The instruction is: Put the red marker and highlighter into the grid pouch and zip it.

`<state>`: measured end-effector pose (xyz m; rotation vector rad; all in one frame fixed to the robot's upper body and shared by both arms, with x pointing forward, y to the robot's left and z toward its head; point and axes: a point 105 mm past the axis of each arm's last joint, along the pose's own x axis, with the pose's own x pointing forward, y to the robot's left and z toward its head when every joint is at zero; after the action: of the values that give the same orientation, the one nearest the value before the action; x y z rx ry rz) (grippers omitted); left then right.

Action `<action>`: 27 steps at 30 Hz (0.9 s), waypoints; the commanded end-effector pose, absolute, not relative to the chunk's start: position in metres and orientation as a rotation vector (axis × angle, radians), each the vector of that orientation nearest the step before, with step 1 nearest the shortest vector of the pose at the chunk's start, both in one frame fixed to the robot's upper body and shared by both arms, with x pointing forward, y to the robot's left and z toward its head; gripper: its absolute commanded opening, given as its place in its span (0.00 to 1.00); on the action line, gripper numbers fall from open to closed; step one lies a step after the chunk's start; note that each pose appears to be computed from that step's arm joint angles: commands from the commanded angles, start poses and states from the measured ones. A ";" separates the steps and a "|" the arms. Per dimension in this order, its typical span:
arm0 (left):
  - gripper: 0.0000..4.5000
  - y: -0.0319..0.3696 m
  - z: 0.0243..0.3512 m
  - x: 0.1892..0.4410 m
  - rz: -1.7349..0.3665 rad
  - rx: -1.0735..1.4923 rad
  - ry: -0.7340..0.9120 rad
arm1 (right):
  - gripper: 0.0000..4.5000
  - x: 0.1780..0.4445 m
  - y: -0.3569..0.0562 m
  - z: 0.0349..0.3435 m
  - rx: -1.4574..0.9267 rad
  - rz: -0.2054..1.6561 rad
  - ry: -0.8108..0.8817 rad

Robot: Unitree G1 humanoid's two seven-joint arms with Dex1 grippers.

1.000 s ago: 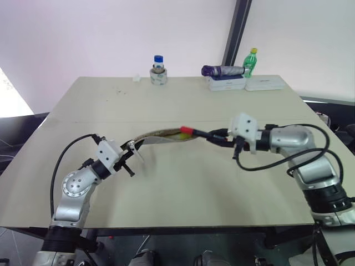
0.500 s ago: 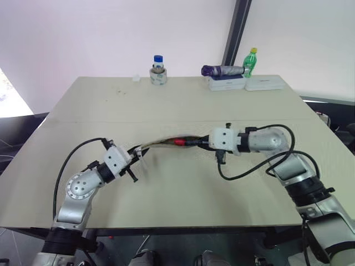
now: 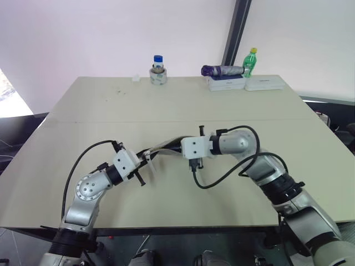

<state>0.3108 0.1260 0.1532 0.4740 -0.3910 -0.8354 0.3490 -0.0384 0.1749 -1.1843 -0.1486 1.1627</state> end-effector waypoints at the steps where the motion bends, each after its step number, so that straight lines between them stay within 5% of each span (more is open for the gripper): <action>1: 0.00 0.120 0.165 0.306 -0.845 0.486 -0.449 | 0.19 0.338 -0.027 0.194 -1.155 1.215 -0.245; 6: 0.00 0.129 0.164 0.309 -0.806 0.482 -0.435 | 0.73 0.334 -0.036 0.214 -1.087 1.217 -0.292; 14: 0.00 0.128 0.152 0.310 -0.792 0.487 -0.395 | 0.73 0.316 -0.062 0.272 -0.841 1.227 -0.348; 17: 0.00 0.131 0.152 0.320 -0.724 0.519 -0.387 | 0.73 0.308 -0.070 0.277 -0.564 1.258 -0.260; 20: 0.00 0.129 0.157 0.325 -0.700 0.506 -0.389 | 0.73 0.290 -0.080 0.245 -0.373 1.333 -0.064; 23: 0.00 0.114 0.147 0.325 -0.731 0.544 -0.348 | 0.73 0.279 -0.083 0.175 -0.229 1.281 0.148; 27: 0.00 0.098 0.141 0.325 -0.730 0.524 -0.321 | 0.73 0.288 -0.076 0.138 -0.110 1.146 0.201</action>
<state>0.3287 0.1096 0.1374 0.5174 -0.3053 -0.7141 0.2770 -0.0801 0.1253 -0.0917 0.2918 1.2079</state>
